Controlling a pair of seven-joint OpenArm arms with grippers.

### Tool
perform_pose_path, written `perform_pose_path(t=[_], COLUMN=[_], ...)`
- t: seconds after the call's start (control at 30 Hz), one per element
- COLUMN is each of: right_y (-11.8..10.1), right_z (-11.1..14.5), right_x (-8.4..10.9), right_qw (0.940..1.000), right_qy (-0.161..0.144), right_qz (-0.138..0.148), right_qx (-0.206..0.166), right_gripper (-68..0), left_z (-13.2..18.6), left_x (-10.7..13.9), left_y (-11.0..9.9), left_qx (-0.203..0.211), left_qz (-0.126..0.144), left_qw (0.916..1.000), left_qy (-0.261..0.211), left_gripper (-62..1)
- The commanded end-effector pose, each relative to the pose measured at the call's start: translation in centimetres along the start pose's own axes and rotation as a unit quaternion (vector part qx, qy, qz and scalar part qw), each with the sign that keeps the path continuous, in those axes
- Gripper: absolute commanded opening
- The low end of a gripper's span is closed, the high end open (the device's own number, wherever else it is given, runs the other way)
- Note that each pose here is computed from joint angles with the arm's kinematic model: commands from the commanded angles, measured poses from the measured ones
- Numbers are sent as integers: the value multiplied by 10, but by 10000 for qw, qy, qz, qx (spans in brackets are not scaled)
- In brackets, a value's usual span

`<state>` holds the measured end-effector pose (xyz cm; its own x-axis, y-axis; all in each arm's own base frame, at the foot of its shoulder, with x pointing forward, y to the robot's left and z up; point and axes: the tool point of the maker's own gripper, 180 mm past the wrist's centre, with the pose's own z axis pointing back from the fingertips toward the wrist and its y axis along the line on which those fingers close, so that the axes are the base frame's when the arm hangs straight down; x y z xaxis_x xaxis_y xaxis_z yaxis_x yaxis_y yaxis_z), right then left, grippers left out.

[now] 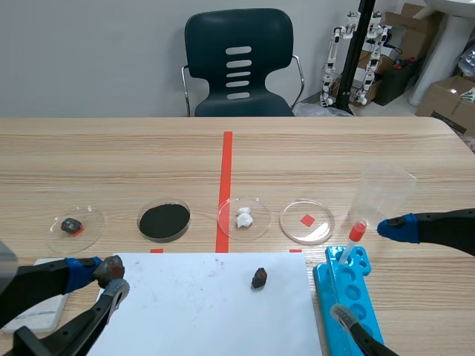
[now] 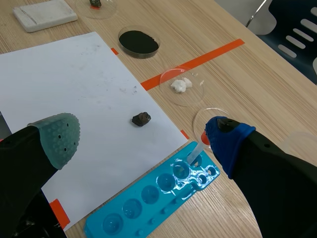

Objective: Lower the mineral onto the iron filings and hold still

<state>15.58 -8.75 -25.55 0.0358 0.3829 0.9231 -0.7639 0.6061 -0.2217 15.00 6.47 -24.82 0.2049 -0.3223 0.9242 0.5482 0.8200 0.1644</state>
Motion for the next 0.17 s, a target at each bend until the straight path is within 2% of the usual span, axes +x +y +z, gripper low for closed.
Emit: perform_pose_path(t=[0.0, 0.13], right_y=[-1, -1], right_z=[0, 0], right_x=[5, 5], right_qw=[9999, 9999], right_qy=[-100, -100], right_qz=[-33, -33], right_qx=[-19, -19], right_gripper=[-146, -146], left_z=[-1, -1], left_x=[11, 11], left_y=[2, 2], left_qx=[53, 53], left_qz=[39, 39], left_qw=[9998, 9998], left_qy=[-200, -200], left_gripper=[-549, -549])
